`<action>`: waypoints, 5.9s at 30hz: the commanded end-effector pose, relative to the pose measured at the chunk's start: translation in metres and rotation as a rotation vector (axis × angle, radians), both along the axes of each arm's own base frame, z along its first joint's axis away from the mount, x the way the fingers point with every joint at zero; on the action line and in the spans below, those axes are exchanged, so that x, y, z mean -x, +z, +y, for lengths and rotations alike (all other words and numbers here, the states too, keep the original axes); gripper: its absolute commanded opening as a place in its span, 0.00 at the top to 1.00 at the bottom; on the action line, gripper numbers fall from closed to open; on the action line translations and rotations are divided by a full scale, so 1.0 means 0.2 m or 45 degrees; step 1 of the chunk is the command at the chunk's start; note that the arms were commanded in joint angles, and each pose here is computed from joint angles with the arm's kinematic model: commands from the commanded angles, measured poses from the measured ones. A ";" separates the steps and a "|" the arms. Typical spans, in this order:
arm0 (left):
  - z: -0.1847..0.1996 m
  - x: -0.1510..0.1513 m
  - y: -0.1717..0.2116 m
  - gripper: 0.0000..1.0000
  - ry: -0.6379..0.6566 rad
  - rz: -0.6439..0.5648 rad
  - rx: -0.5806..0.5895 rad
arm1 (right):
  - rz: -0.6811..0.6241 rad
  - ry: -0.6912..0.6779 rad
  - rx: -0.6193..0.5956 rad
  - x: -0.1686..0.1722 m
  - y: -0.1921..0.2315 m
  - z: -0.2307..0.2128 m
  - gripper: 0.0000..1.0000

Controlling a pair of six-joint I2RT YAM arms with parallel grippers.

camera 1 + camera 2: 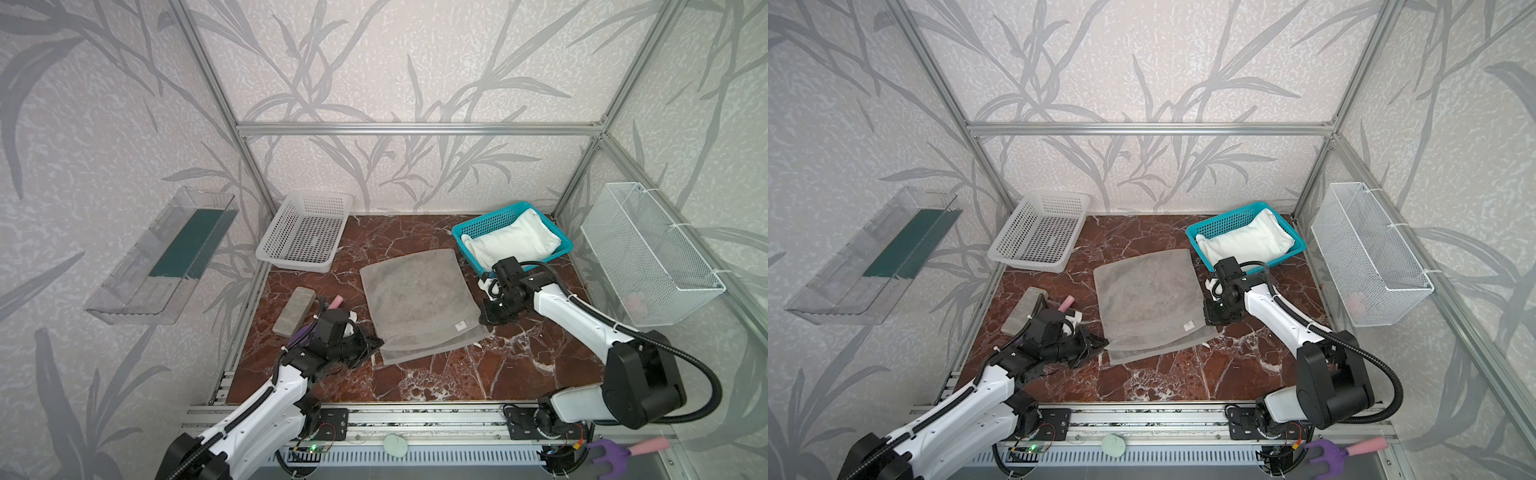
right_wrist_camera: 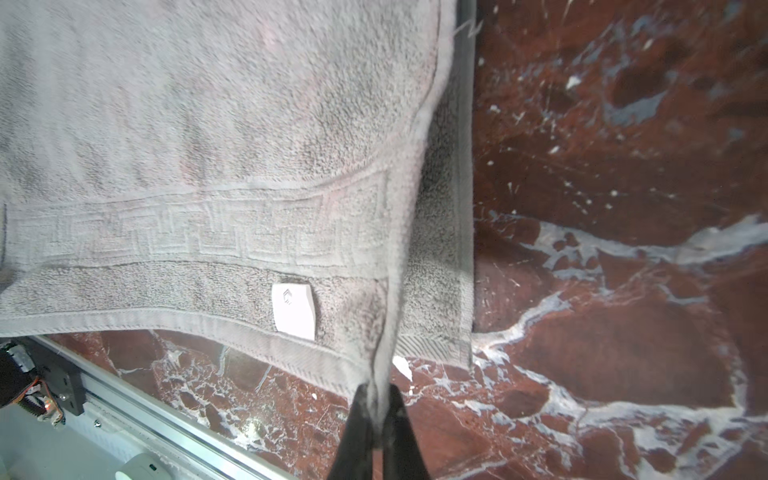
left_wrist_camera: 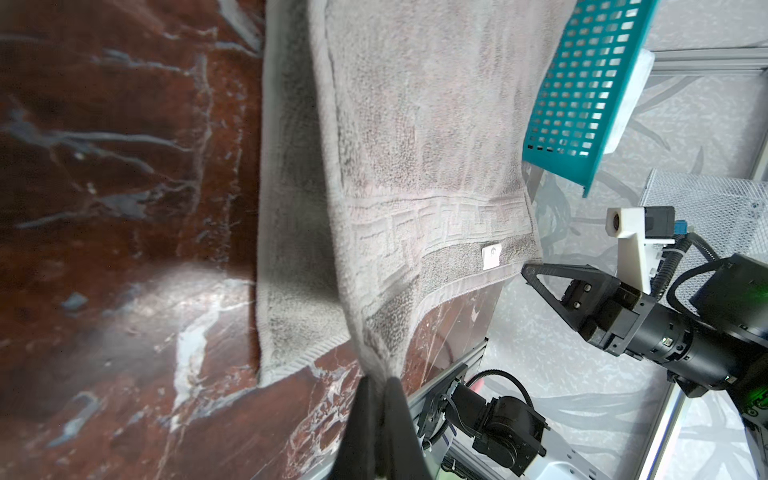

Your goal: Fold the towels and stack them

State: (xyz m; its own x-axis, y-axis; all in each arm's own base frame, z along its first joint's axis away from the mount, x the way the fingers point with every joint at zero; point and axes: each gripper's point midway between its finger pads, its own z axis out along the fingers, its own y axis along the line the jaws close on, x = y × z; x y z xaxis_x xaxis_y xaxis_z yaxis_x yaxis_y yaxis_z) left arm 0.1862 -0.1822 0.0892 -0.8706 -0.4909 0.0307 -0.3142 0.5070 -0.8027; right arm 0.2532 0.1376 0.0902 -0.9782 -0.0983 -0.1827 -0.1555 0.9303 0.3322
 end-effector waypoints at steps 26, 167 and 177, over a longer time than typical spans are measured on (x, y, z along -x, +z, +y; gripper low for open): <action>-0.03 0.02 -0.09 0.61 -0.131 -0.047 -0.253 | 0.311 -0.125 0.228 0.15 -0.41 -0.25 0.74; 0.27 0.13 -0.26 0.67 -0.325 0.187 -0.940 | 0.250 0.268 0.159 0.44 -0.26 0.38 0.66; 0.40 -0.65 0.10 0.49 -0.025 -0.157 -0.771 | -0.130 0.207 0.140 -0.45 0.05 0.51 0.57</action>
